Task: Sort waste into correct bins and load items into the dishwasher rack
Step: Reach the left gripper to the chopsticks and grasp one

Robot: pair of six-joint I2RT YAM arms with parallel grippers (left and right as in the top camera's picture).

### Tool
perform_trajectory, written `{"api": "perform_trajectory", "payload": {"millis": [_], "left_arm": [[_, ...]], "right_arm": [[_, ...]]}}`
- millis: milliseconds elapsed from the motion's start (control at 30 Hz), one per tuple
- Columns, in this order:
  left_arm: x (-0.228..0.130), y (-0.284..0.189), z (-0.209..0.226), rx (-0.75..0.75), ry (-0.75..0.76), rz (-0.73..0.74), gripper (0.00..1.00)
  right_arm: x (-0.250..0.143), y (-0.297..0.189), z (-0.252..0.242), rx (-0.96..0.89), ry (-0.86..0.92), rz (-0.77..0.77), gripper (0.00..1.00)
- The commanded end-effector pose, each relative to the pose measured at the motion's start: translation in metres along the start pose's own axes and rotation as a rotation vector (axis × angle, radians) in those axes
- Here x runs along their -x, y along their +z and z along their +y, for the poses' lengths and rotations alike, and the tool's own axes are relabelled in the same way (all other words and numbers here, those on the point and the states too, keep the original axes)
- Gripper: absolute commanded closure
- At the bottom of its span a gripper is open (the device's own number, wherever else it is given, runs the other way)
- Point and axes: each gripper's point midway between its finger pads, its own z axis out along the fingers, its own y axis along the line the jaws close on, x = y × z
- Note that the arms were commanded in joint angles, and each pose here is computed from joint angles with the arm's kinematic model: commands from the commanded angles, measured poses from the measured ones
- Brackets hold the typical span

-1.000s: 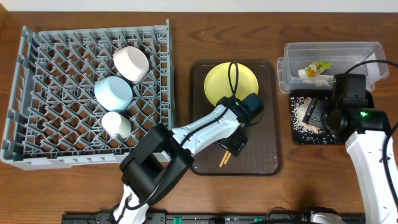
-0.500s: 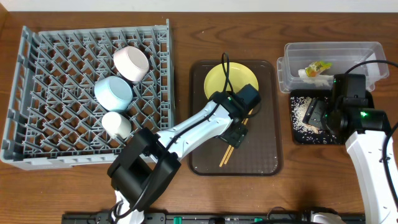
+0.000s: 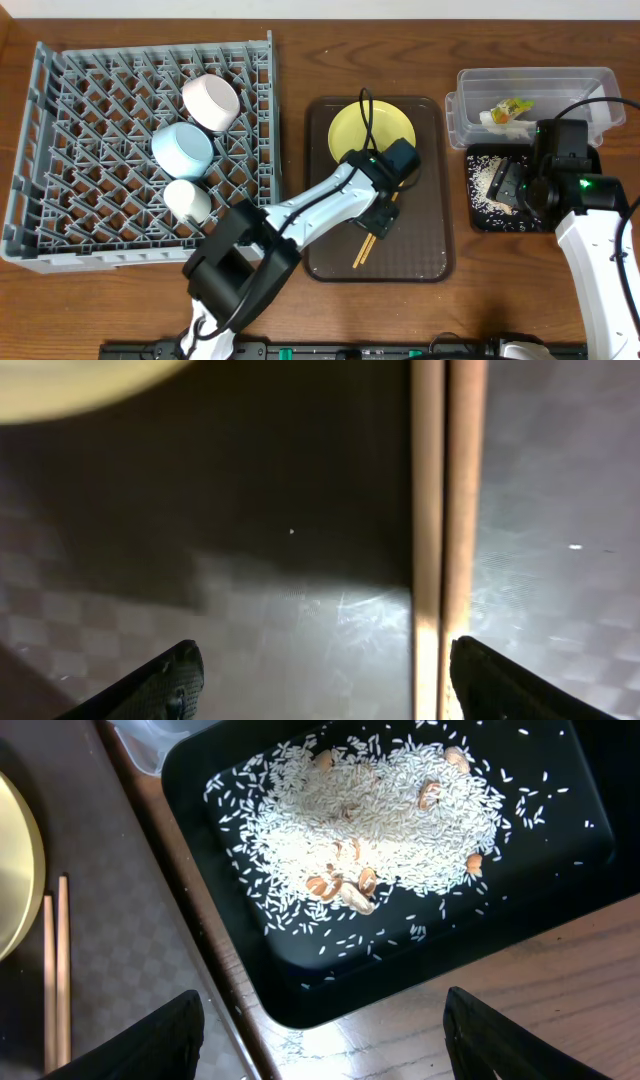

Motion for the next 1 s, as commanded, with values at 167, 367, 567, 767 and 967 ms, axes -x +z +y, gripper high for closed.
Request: {"api": "perform_trajectory", "payload": {"millis": [167,367,567,767,967], "left_arm": [[-0.008,0.023,0.006,0.036,-0.014,0.049,0.2],[-0.013,0.031,0.007,0.044,-0.013,0.08,0.2],[-0.02,0.03,-0.003,-0.017,-0.015,0.113,0.54],[-0.027,0.027,-0.019,-0.112,-0.022,0.15,0.71],[-0.036,0.017,-0.018,-0.115,-0.024,0.179,0.81]], "right_arm": [[0.003,-0.005,-0.003,-0.007,0.006,-0.016,0.25],[0.002,-0.005,-0.003,-0.007,0.006,-0.015,0.25],[0.002,-0.005,-0.003,-0.007,0.006,-0.015,0.25],[0.002,-0.005,-0.004,-0.009,0.006,-0.011,0.25],[0.001,-0.005,-0.004,-0.01,0.005,-0.007,0.25]]}}
